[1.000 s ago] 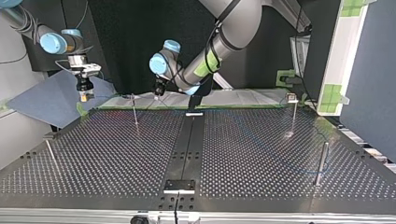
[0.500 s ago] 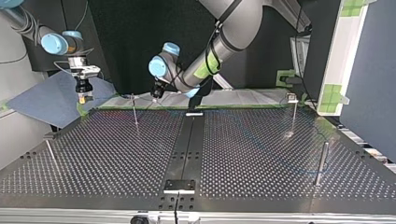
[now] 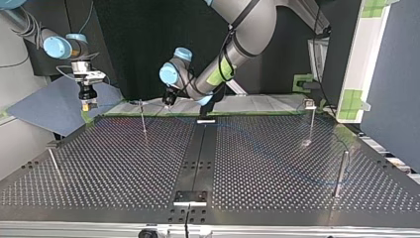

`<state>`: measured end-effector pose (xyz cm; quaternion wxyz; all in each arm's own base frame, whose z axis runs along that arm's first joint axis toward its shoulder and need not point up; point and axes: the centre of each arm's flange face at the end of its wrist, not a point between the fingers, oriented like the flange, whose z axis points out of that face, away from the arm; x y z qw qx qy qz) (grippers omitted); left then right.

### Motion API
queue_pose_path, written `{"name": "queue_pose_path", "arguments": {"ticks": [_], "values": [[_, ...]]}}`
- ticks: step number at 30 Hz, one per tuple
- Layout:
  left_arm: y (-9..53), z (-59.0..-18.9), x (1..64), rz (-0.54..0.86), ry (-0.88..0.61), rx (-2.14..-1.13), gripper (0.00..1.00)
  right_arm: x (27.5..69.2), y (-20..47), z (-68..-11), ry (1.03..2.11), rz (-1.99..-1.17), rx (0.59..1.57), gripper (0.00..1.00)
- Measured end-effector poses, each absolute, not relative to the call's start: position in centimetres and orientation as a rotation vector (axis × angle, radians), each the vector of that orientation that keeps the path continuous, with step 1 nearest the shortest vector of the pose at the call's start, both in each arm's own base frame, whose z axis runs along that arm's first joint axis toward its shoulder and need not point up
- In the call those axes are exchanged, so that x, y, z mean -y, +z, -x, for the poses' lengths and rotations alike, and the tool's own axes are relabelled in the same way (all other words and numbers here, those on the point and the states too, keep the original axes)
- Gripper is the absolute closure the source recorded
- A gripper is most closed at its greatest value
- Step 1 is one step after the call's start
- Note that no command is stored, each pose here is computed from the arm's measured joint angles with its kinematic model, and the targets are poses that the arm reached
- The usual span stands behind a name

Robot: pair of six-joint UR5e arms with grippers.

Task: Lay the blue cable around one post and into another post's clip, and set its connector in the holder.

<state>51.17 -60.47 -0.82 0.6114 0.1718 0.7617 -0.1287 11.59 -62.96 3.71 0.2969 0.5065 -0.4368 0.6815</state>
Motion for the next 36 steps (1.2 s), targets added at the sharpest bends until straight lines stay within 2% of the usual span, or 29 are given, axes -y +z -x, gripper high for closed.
{"name": "queue_pose_path", "arguments": {"ticks": [21,36], "values": [[-0.3,-53.5,60.6,-0.378,-0.315,-1.758,0.92,63.6,3.9,-11.3,1.817,-1.309,1.151,1.0],[0.4,-54.4,60.4,-0.368,-0.319,-1.757,0.92,65.0,1.7,-11.2,1.808,-1.322,1.198,1.0]]}}
